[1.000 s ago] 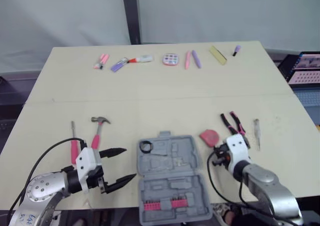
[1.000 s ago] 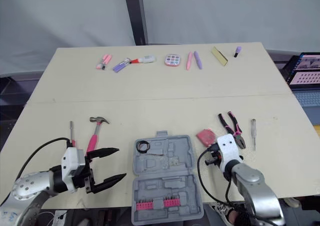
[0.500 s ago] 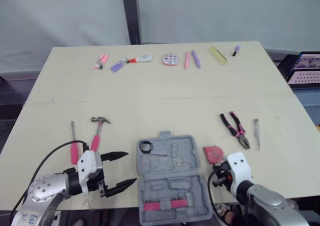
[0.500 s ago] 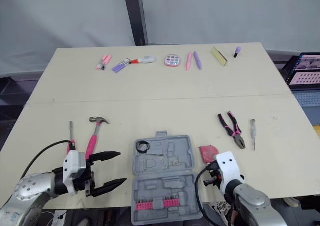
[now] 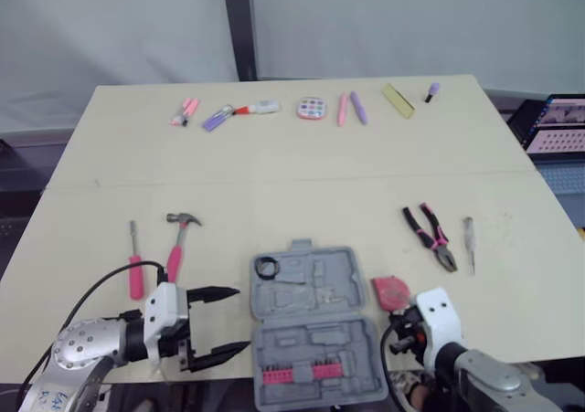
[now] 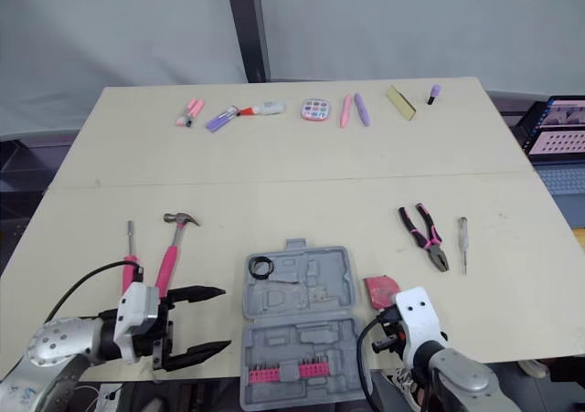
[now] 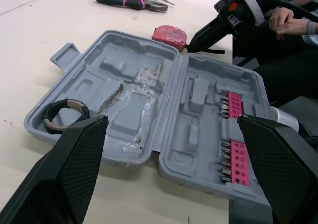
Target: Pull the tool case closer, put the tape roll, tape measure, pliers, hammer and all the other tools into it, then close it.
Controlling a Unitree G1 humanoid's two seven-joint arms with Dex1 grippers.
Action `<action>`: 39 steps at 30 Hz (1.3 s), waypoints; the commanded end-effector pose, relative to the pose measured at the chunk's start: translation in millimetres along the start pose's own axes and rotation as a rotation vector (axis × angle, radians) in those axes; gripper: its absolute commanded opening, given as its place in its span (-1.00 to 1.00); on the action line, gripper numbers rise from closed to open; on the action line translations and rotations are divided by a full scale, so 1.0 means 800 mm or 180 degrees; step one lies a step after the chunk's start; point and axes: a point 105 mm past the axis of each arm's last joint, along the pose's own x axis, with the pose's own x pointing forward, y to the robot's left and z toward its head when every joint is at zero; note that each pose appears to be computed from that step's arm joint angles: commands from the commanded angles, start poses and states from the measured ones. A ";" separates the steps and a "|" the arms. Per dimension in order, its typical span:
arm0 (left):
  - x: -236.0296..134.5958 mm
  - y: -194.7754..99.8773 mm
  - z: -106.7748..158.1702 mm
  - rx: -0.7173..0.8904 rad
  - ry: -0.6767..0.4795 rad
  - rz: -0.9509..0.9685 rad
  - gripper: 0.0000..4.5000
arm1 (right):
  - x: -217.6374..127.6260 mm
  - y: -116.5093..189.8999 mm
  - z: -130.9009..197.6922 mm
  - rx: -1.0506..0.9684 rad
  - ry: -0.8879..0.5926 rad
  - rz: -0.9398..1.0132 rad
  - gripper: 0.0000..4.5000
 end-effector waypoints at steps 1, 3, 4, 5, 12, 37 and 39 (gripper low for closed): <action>-0.001 -0.005 0.005 0.0159 -0.0014 -0.0079 1.00 | -0.007 0.007 -0.007 0.0040 0.0074 0.0083 -0.97; -0.001 -0.006 0.004 0.0200 -0.0010 -0.0103 1.00 | -0.010 0.010 -0.010 0.0050 0.0097 0.0106 -0.97; -0.001 -0.006 0.004 0.0221 0.0002 -0.0113 1.00 | -0.010 0.011 -0.010 0.0052 0.0104 0.0111 -0.97; 0.000 -0.006 0.004 0.0249 0.0007 -0.0122 1.00 | -0.011 0.011 -0.011 0.0053 0.0107 0.0111 -0.97; 0.004 -0.004 0.008 0.0329 -0.0033 -0.0134 1.00 | -0.011 0.010 -0.010 0.0066 0.0114 0.0104 -0.97; 0.009 -0.003 0.001 0.0313 -0.0057 -0.0103 1.00 | -0.016 0.023 -0.015 0.0160 0.0226 0.0237 -0.97; 0.009 -0.003 0.002 0.0317 -0.0059 -0.0103 1.00 | -0.016 0.024 -0.015 0.0164 0.0228 0.0240 -0.97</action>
